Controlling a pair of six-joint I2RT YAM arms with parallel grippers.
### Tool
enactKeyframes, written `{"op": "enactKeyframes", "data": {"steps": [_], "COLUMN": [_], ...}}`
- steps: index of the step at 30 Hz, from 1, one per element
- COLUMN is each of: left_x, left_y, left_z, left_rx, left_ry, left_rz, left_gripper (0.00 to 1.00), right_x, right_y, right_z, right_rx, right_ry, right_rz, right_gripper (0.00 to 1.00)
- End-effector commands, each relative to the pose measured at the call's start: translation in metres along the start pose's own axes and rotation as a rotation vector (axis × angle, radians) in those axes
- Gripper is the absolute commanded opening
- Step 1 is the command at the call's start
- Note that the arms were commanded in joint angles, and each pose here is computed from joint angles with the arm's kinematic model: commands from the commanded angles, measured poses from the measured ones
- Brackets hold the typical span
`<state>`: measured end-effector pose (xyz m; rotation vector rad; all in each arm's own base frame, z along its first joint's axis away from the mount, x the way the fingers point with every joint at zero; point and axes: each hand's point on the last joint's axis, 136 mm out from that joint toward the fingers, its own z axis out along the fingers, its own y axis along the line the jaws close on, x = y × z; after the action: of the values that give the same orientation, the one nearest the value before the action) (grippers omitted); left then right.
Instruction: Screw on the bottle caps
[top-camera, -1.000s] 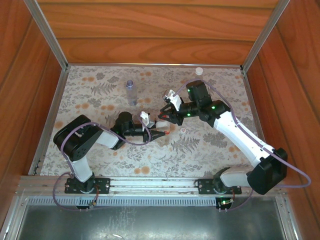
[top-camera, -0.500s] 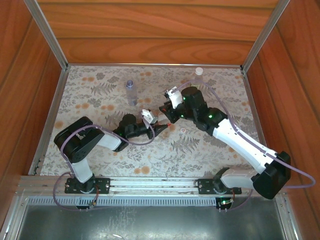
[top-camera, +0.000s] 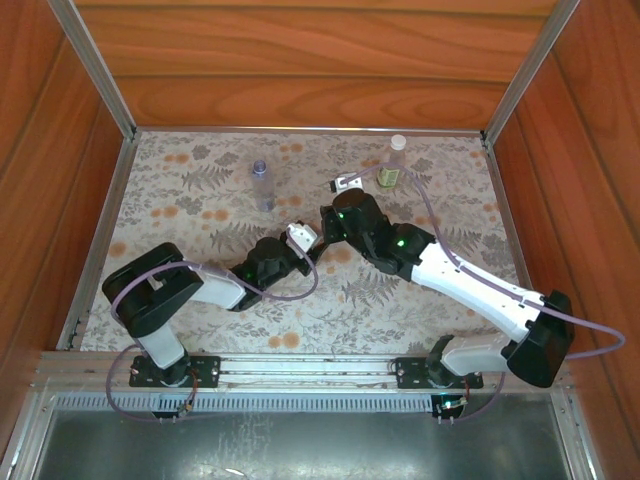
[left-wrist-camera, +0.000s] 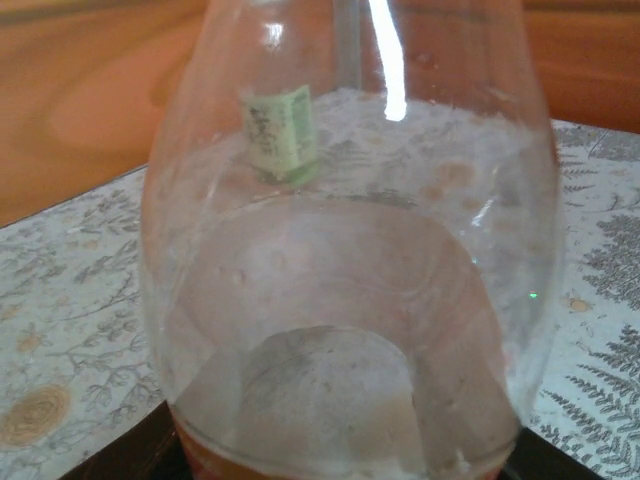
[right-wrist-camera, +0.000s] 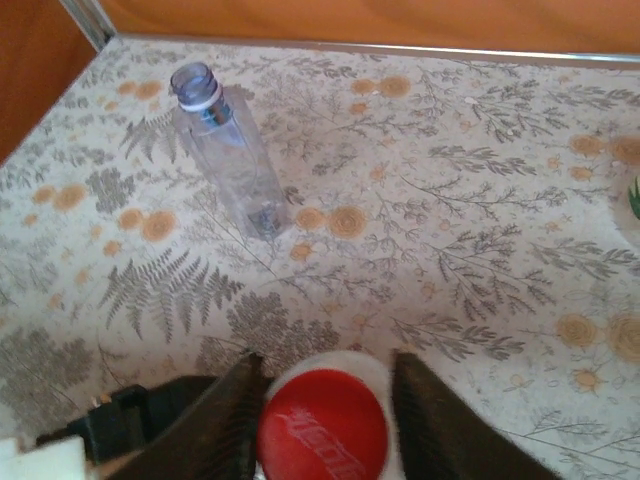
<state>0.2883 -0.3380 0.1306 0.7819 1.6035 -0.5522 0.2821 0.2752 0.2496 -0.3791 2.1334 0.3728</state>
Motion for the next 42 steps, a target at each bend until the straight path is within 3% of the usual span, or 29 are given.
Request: {"op": "enactKeyframes", "data": {"steps": [1,4,7,10,16,23,29,42], "left_x": [0.032,0.039,0.044,0.046,0.054,0.049,0.045,0.046], "left_y": [0.005,0.002,-0.006,-0.015,-0.021,-0.017,-0.015,-0.020], "left_z": [-0.010,-0.018,-0.031,-0.042,-0.057,-0.062,-0.064,-0.061], "left_rx": [0.000,0.072,0.186,0.278,0.388,0.438,0.470,0.521], "left_ry": [0.125,0.160,0.164,0.183,0.276,0.294,0.277,0.275], "left_rz": [0.087,0.125,0.189,0.288,0.450,0.447,0.402,0.339], "left_gripper": [0.48,0.48,0.49,0.48,0.49,0.49,0.49,0.49], "right_x": [0.005,-0.013,-0.006,0.001,0.022,0.038,0.049,0.062], "right_y": [0.001,0.015,0.023,0.015,0.019,0.009,0.018,0.034], "right_z": [-0.012,-0.035,-0.055,-0.066,-0.089,-0.076,-0.070,-0.049], "right_rx": [-0.081,-0.227,-0.397,-0.455,-0.601,-0.601,-0.671,-0.738], "right_ry": [0.033,-0.016,-0.022,0.011,0.158,0.276,0.309,0.306], "right_rz": [-0.177,-0.290,-0.440,-0.572,-0.869,-1.185,-1.278,-1.283], "right_gripper": [0.52,0.64,0.72,0.66,0.66,0.67,0.63,0.52]}}
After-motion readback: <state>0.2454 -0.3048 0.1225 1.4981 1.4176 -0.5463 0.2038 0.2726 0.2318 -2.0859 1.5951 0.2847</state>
